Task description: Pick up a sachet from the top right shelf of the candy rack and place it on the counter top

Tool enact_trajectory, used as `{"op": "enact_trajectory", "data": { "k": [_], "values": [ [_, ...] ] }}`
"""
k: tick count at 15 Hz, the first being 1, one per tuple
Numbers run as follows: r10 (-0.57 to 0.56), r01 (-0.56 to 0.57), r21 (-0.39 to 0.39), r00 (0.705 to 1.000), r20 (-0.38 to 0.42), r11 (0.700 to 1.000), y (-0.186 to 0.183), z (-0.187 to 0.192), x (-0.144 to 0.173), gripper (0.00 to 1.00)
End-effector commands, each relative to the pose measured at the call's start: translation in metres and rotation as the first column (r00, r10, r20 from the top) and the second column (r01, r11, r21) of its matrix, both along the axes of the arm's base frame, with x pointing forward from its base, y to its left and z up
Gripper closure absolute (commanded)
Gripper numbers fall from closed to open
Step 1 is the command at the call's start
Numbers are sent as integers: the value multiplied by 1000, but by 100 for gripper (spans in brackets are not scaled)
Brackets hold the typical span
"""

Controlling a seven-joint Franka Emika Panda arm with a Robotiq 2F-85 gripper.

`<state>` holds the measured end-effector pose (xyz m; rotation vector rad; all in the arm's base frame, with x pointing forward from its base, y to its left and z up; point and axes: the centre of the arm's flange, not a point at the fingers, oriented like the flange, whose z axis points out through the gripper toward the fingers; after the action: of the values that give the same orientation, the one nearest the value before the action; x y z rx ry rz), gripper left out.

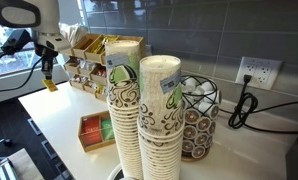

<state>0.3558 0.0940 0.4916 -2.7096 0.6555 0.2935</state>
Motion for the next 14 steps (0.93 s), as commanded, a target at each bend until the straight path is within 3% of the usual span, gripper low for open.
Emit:
{"op": "enact_trajectory", "data": {
  "k": [1,4,7,8,9,11,14],
  "values": [
    [95,-109,-149,991,-95,983,12,-42,13,100],
    [137,-178,-280,977,-162,943,10,-71,14,100],
    [139,-193,-349,975,-173,917,7,-87,20,100],
    [135,-187,-362,977,-163,913,7,-89,22,95],
    [128,-176,-367,980,-150,913,7,-90,25,73],
    [130,-163,-344,985,-116,925,7,-87,26,70],
    [147,-159,-330,987,-60,930,2,-68,21,49]
  ]
}}
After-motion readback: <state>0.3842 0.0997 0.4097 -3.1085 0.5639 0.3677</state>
